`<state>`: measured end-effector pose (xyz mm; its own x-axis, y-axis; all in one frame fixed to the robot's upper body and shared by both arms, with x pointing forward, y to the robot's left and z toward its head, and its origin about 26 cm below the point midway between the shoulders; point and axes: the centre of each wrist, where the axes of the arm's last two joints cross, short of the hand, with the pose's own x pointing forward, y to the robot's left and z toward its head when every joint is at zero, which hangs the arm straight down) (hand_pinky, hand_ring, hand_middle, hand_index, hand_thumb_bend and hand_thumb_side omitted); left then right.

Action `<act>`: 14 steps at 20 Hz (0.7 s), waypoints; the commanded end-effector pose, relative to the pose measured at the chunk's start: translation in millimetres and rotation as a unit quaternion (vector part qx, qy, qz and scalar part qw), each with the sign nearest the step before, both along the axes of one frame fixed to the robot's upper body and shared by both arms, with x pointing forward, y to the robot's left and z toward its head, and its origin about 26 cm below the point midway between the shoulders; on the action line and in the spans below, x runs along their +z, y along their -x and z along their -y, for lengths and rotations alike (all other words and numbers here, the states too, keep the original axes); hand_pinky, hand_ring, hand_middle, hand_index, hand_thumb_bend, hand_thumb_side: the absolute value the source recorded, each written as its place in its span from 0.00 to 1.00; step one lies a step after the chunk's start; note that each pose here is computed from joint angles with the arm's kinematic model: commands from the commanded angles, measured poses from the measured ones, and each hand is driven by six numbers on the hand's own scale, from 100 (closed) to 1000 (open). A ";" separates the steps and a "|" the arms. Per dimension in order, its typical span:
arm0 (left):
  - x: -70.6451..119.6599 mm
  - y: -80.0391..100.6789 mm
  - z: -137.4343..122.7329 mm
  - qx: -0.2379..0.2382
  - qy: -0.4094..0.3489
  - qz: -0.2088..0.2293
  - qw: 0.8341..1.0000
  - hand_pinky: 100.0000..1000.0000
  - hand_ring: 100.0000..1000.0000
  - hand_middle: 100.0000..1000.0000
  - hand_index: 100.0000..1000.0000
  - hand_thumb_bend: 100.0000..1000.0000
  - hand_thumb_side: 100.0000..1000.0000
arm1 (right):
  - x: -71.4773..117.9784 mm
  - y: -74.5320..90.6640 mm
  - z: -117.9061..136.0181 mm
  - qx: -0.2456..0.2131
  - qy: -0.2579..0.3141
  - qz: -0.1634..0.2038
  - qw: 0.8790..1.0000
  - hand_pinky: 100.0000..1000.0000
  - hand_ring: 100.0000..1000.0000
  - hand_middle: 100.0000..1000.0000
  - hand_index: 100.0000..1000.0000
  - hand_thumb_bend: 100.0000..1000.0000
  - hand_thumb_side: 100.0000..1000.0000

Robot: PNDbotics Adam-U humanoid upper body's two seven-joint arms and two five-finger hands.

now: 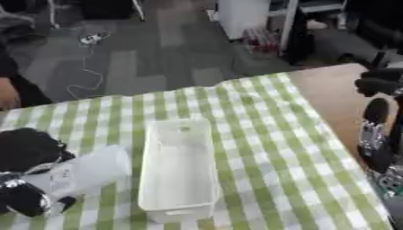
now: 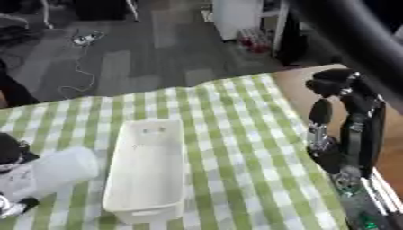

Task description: Pick up objects on the table and place them in the box.

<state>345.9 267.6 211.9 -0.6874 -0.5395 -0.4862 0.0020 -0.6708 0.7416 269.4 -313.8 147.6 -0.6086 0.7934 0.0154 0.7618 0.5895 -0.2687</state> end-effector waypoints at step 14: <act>49.1 21.1 2.9 -0.218 -0.026 0.186 0.958 0.00 0.00 0.00 0.28 0.00 0.80 | 8.6 1.0 3.8 0.009 0.012 0.023 1.000 0.25 0.35 0.51 0.58 0.00 0.92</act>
